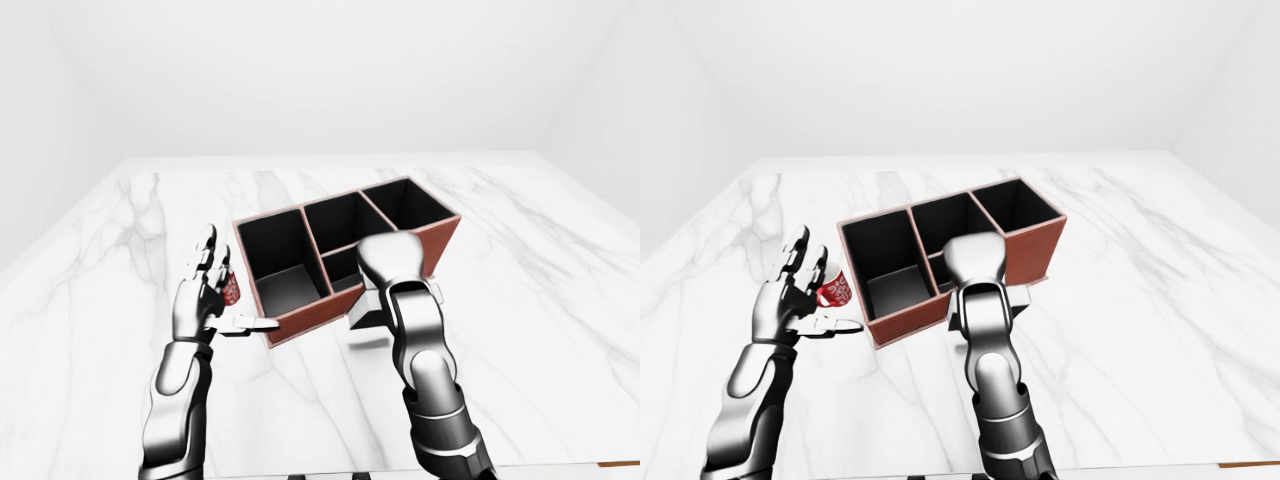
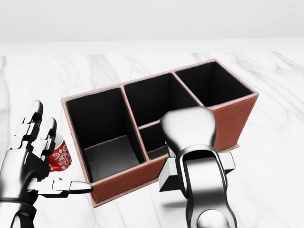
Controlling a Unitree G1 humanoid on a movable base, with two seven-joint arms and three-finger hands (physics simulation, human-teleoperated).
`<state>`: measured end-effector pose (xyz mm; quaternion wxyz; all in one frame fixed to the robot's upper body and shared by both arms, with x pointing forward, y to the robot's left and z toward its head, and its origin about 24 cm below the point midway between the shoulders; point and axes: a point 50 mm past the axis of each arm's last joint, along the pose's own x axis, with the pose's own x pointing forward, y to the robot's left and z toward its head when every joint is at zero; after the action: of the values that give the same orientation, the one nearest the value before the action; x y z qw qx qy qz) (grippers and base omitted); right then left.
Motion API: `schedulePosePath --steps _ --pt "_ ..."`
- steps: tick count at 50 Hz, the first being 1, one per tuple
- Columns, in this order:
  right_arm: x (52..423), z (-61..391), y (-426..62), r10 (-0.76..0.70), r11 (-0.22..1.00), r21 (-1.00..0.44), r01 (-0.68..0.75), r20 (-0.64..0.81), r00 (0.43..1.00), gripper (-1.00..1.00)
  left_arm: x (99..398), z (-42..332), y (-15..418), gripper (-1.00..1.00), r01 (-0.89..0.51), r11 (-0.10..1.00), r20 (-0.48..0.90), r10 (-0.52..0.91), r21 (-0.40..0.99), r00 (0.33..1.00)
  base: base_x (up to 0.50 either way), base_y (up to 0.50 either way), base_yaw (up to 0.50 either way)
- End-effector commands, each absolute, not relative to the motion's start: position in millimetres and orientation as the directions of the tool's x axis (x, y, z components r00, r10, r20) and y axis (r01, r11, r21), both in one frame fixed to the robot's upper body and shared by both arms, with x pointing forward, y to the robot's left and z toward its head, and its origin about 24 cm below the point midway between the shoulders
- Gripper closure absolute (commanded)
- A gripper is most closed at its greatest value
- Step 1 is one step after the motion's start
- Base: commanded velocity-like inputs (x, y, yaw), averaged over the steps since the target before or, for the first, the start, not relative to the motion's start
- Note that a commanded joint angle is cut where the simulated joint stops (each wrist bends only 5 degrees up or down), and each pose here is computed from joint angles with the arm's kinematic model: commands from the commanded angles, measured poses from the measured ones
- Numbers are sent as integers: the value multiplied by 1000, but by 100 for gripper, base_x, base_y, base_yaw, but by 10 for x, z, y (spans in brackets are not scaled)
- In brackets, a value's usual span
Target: Pick up the book and place it in the left compartment of the caddy.
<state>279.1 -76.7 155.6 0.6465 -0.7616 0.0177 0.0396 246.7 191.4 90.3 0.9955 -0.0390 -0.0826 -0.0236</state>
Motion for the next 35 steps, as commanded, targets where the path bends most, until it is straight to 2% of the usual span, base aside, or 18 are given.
schedulePosePath --steps 1,19,35 --pt "2772 1689 -631 50 -165 -986 -24 -32 998 100 2455 961 1941 -100 46 996 192 -29 -83 981 0 0 0" --pt "2778 1781 -464 99 -186 -982 17 -2 995 100 2487 986 2041 -100 21 994 203 2 -110 979 0 0 0" --pt "3110 1599 -231 170 -196 -972 -131 -165 971 100 2422 851 2040 -100 78 985 177 -50 -153 983 0 0 0"
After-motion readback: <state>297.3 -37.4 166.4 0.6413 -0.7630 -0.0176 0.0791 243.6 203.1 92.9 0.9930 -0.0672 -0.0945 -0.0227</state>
